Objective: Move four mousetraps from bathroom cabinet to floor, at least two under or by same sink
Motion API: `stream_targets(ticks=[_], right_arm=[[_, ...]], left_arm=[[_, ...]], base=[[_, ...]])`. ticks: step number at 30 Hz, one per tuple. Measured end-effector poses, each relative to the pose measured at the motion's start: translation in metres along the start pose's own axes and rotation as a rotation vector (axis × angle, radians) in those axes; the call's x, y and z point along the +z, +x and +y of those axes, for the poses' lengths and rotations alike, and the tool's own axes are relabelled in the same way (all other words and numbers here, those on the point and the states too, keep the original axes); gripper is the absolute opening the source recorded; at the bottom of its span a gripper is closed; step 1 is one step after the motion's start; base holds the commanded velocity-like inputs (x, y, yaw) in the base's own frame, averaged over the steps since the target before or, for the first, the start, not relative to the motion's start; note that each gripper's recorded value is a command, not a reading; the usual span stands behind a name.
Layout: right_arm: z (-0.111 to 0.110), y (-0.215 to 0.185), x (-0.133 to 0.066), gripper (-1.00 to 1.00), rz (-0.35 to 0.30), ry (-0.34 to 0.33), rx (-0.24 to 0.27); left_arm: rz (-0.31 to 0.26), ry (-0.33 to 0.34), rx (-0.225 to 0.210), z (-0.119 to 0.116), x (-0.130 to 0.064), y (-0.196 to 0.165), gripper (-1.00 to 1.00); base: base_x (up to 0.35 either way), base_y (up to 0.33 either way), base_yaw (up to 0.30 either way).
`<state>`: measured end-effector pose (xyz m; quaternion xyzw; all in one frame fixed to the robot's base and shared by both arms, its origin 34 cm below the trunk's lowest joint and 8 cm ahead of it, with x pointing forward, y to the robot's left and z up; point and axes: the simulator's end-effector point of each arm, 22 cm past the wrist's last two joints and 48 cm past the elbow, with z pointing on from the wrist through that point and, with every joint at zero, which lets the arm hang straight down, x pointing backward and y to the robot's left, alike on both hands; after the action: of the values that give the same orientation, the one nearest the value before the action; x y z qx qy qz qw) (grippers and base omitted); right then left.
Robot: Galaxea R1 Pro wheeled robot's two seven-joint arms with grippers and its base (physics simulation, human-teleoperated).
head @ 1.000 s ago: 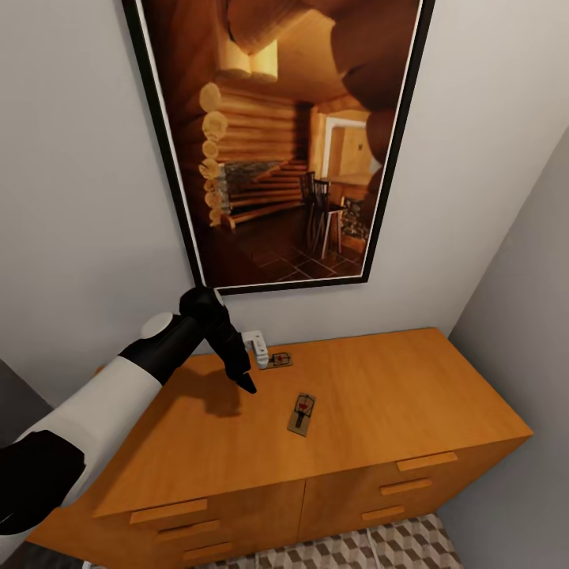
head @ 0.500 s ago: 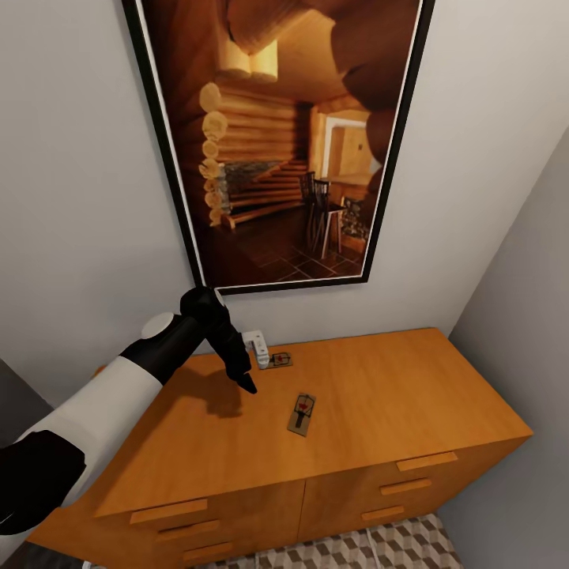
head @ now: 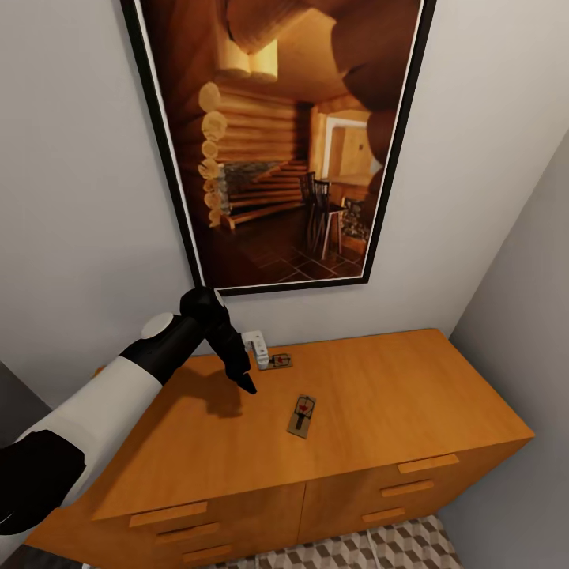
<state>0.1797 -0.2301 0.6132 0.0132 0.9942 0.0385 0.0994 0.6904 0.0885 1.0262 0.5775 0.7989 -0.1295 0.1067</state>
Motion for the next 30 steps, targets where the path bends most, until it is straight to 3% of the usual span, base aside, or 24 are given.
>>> stream_targets(ticks=[30], right_arm=[[0.0036, 0.0001, 0.0001, 1.00, 0.000, -0.005, 0.001]], left_arm=[[0.021, 0.018, -0.026, 0.0004, 0.0070, 0.0097, 1.00]], base=[[0.029, 0.000, 0.000]])
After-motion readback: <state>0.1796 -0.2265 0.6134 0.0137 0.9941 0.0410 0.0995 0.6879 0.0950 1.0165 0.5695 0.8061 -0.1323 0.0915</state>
